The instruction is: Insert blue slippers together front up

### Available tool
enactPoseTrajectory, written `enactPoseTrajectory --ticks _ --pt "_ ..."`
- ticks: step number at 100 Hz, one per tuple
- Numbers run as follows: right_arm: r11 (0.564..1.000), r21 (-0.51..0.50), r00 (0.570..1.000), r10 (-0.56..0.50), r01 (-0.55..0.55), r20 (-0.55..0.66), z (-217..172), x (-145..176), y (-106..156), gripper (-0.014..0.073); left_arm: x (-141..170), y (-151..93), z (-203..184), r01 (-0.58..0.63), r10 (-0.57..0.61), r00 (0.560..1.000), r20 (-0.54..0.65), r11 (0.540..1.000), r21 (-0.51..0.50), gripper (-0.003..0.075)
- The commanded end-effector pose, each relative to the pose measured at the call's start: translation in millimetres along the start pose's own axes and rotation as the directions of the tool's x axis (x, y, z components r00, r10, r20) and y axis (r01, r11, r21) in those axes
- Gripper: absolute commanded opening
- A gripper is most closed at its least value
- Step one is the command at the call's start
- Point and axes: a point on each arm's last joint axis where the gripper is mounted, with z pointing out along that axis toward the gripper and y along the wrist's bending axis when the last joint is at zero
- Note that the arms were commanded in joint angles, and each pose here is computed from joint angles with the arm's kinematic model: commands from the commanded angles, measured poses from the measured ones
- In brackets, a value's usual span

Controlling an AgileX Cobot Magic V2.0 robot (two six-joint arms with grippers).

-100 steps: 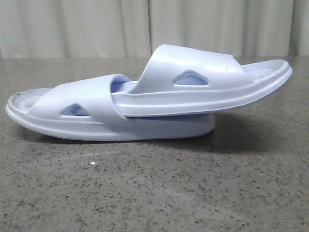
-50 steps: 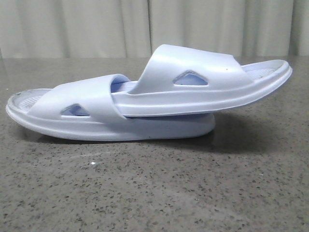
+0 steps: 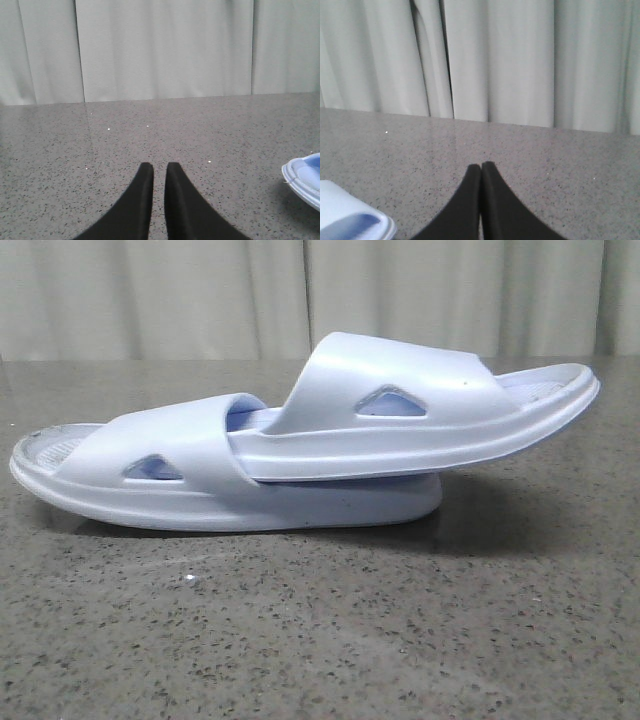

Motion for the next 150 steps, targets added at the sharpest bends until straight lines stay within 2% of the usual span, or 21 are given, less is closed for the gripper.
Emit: enactPoseTrajectory --ticks 1,14,39,57,77,96,150 --pt "1.0 0.017 0.999 -0.004 0.003 0.045 0.4 -10.8 -2.0 -0.0107 -5.7 -0.5 -2.6 0.011 -0.012 0.995 0.097 1.0 0.005 0.0016" --pt "0.998 0.042 0.999 0.041 -0.042 0.018 -1.7 -2.0 -4.9 -0.0107 -5.7 -0.5 -2.6 0.011 -0.012 0.995 0.097 1.0 0.005 0.0016" --pt "0.992 0.121 0.997 0.035 -0.044 0.074 -28.1 16.1 -9.5 -0.0107 -5.7 -0.5 -2.6 0.011 -0.012 0.995 0.097 1.0 0.005 0.0016" --pt "0.98 0.179 0.992 0.073 -0.09 0.098 -45.8 38.0 -10.8 -0.0107 -5.7 -0.5 -2.6 0.011 -0.012 0.995 0.097 1.0 0.005 0.0016" --pt "0.979 0.183 0.991 0.067 -0.088 0.115 -55.1 55.5 -9.3 -0.0107 -5.7 -0.5 -2.6 0.011 -0.012 0.995 0.097 1.0 0.005 0.0016" --pt "0.978 0.185 0.994 0.08 -0.093 0.076 -52.8 71.6 -9.4 -0.0107 -5.7 -0.5 -2.6 0.011 -0.012 0.995 0.097 1.0 0.005 0.0016" --pt "0.978 0.187 0.994 0.087 -0.097 0.065 -52.8 72.8 -9.6 -0.0107 -5.7 -0.5 -2.6 0.011 -0.012 0.995 0.097 1.0 0.005 0.0016"
